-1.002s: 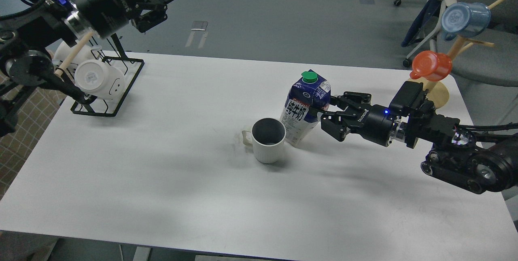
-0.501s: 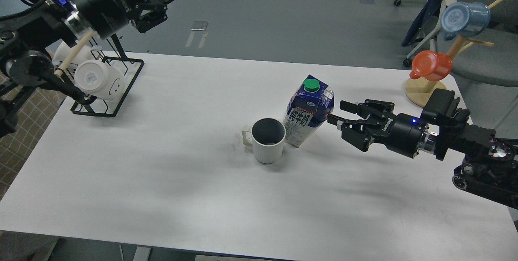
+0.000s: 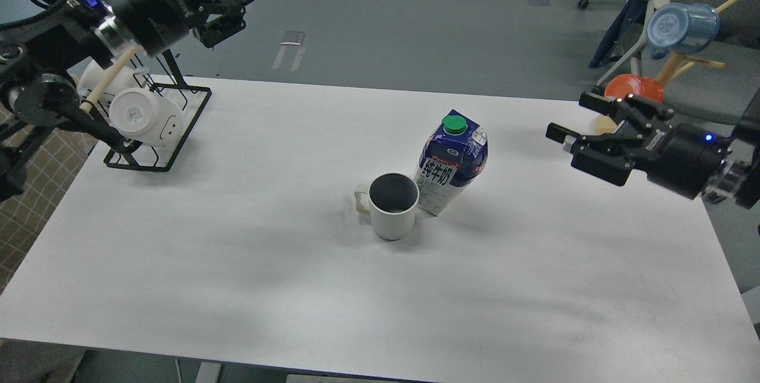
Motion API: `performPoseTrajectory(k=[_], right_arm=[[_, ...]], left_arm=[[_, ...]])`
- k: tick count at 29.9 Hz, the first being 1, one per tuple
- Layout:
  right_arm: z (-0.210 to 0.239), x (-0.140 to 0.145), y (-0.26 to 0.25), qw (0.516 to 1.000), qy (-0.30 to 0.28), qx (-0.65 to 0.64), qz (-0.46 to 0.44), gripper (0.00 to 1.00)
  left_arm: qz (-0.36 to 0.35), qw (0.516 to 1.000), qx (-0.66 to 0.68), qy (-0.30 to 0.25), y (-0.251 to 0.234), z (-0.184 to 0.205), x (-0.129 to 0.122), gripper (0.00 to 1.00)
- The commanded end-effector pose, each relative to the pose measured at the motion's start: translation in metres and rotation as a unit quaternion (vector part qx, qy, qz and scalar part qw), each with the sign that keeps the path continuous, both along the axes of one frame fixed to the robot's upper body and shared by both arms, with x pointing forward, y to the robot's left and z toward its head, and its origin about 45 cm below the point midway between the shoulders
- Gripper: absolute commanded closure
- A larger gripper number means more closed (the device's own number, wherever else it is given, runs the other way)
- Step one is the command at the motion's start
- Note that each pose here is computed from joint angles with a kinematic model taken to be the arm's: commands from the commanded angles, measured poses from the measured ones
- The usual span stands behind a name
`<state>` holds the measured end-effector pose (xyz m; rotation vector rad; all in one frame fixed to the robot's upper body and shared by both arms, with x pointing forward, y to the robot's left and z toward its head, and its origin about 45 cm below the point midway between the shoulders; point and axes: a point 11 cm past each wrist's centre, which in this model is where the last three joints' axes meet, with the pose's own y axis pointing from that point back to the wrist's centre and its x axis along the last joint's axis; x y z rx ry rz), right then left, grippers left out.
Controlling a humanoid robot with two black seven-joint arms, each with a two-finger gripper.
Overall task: Place cup and milk with both arms
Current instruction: 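Open the right gripper and retract it away from the carton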
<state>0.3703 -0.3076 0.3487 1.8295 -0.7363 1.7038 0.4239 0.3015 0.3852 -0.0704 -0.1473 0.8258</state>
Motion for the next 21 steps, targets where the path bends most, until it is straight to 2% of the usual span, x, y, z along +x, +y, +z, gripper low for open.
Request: performPoseTrajectory(k=[1,4,6,9,10,12,16,19,21], right_arm=[[0.059,0.020,-0.002,0.995,-0.049,0.087,-0.033,0.00],[0.095,0.039,-0.011,0.985,-0.011,0.162,-0.057,0.00],[0.103,0.048,-0.013,0.980,0.008,0.190,-0.062,0.00],[0.110,0.080,0.002,0.958,0.050,0.277,-0.061,0.00],[0.110,0.092,0.002,0.946,0.063,0.312,-0.069,0.00],[0.109,0.103,-0.002,0.932,0.077,0.346,-0.080,0.00],[0.090,0.138,0.016,0.872,0.148,0.460,-0.084,0.00],[0.077,0.149,0.023,0.843,0.171,0.502,-0.090,0.00],[0.061,0.159,0.040,0.806,0.206,0.549,-0.084,0.00]], left_arm=[[0.001,1.000,0.000,-0.001,0.000,0.001,0.000,0.06],[0.000,1.000,-0.002,-0.002,-0.001,0.002,0.001,0.06],[-0.001,1.000,-0.001,-0.002,-0.002,0.003,0.001,0.06],[-0.002,1.000,-0.006,-0.001,-0.004,0.006,0.003,0.06],[-0.002,1.000,-0.012,-0.001,-0.006,0.006,0.005,0.01],[-0.005,1.000,-0.018,-0.003,-0.010,0.007,0.007,0.01],[0.009,0.997,-0.070,-0.016,-0.017,0.015,0.019,0.01],[0.029,0.996,-0.089,-0.010,-0.012,0.009,0.028,0.01],[0.047,0.993,-0.104,0.007,-0.010,-0.005,0.038,0.01]])
